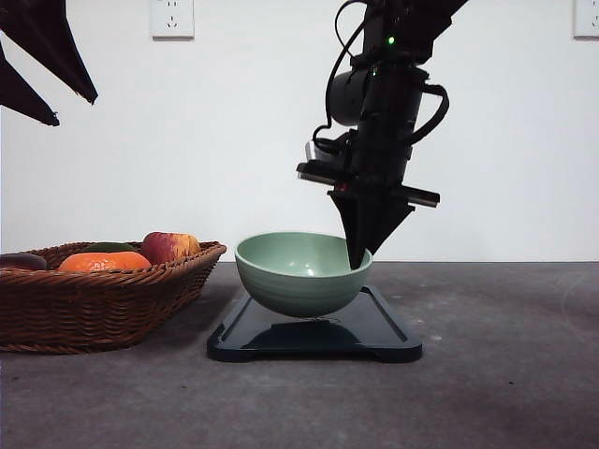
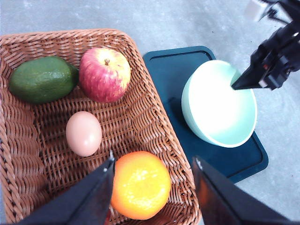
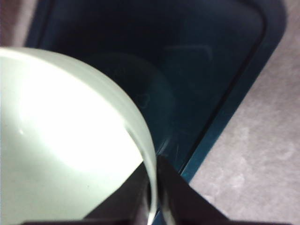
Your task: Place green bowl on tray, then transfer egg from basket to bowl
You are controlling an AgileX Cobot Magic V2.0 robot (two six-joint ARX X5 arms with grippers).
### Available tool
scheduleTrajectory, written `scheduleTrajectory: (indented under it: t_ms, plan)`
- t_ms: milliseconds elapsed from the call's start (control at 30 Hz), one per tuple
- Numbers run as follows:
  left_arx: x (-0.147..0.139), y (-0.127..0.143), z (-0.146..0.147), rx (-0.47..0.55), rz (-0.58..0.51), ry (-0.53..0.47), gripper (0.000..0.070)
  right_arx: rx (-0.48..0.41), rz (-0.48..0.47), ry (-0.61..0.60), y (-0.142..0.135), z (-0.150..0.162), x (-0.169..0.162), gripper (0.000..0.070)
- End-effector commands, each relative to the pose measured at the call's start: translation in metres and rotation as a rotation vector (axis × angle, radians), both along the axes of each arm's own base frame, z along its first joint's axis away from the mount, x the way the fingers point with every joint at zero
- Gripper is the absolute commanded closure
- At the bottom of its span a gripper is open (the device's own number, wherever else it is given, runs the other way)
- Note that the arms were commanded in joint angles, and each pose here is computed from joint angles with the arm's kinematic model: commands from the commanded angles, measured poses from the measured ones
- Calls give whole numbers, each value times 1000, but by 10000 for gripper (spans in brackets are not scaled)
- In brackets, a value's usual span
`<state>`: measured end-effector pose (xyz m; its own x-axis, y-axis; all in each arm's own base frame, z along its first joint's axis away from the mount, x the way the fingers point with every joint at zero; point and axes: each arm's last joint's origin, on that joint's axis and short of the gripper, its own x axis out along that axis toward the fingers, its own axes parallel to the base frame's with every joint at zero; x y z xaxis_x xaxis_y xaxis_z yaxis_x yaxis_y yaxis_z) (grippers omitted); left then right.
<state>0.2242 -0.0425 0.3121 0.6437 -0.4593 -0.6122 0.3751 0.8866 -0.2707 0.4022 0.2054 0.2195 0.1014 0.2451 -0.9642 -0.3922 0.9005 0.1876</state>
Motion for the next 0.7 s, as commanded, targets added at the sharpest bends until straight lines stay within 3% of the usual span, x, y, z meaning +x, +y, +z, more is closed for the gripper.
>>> scheduleTrajectory:
  t_ms: [0, 67, 233, 433, 667]
  plan:
    - [2, -1, 7, -5, -9, -26, 372, -5, -7, 8, 4, -6, 4, 698]
    - [2, -1, 7, -5, -9, -26, 372, -11, -10, -3, 3, -6, 5, 669]
    - [2, -1, 7, -5, -9, -26, 372, -17, -11, -3, 3, -6, 5, 463]
    - [2, -1, 7, -5, -9, -26, 372, -21, -8, -6, 1, 11, 3, 445]
    - [2, -1, 6, -3, -9, -14, 372, 9, -6, -169, -2, 60, -3, 445]
